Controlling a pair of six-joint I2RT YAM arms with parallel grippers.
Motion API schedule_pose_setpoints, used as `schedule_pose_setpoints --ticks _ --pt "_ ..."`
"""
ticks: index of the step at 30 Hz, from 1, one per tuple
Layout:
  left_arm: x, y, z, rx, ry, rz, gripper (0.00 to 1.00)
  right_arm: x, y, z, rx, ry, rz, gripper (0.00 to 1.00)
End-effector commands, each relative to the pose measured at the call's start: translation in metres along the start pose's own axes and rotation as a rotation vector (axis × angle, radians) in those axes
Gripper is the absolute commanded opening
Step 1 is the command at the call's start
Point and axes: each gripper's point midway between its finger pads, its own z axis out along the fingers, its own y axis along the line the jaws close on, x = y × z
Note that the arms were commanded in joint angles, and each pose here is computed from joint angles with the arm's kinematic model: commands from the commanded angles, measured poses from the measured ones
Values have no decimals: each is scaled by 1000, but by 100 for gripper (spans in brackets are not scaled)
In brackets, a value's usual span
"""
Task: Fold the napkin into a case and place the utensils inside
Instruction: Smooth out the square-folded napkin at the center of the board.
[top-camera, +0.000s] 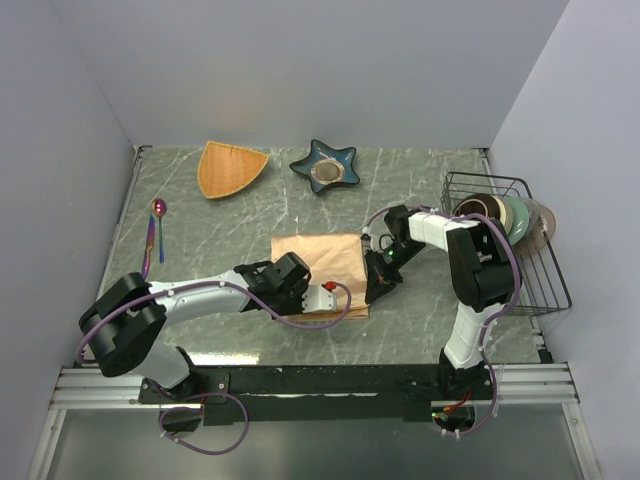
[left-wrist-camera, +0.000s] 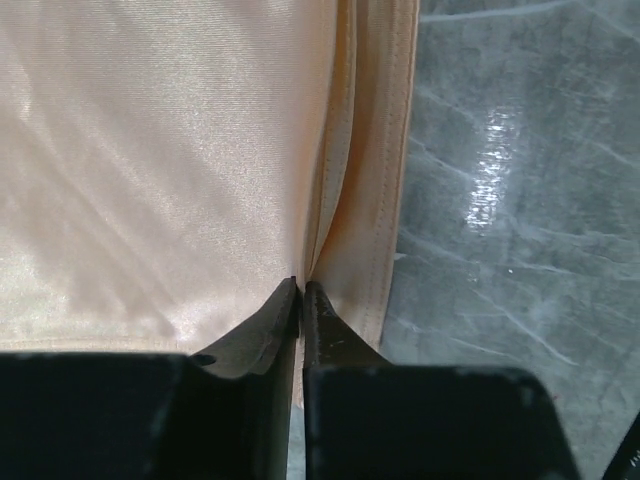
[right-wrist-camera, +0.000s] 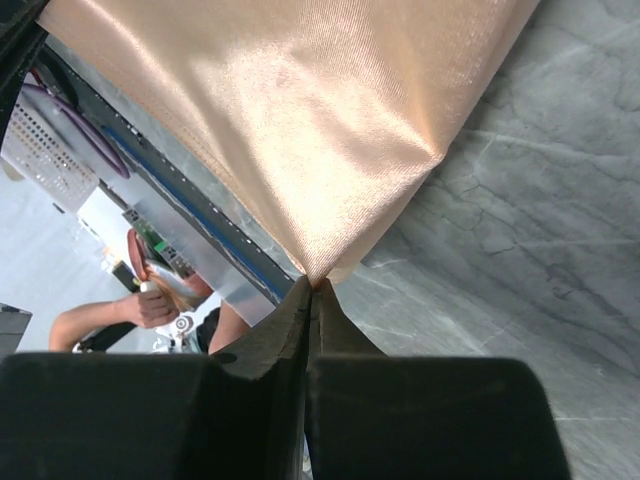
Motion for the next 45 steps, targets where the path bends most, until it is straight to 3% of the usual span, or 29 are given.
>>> schedule_pose_setpoints --ticks 1,9,10,12,13,14,17,22,23,29,33,36,41,45 --pt "-14 -3 -19 19 -52 14 8 -3 17 -13 -26 -26 -48 0" --pt "-5 -14 -18 56 -34 7 7 4 9 -6 -14 -6 -28 0" --pt "-5 -15 -17 62 -32 3 9 4 7 -2 -12 6 -23 4" --pt "-3 -17 -13 70 -25 -3 20 5 4 2 0 22 -18 9" --pt "-2 -17 -13 72 -21 -3 23 7 3 5 2 39 -11 18" --pt "1 -19 -12 78 -12 0 35 8 3 6 6 48 -11 21" --pt "-2 -19 -22 78 -51 -13 49 10 1 6 25 57 -12 28" --pt "6 -21 -36 63 -81 19 62 9 2 -2 49 32 -22 51" --pt "13 -23 -37 50 -75 31 66 8 1 -4 53 25 -22 52" --pt "33 -16 -27 -4 -9 104 67 -5 -4 -16 67 -41 -6 65" --pt "34 -12 -20 1 13 129 64 -22 -12 -28 99 -98 7 66" --pt "27 -5 -30 27 -31 75 60 -48 -19 -43 159 -179 -31 65" --pt "25 34 -68 -44 -141 -82 64 -100 -24 -63 245 -317 -33 58" --pt "31 70 -86 -117 -192 -237 67 -131 -23 -63 231 -335 0 61"
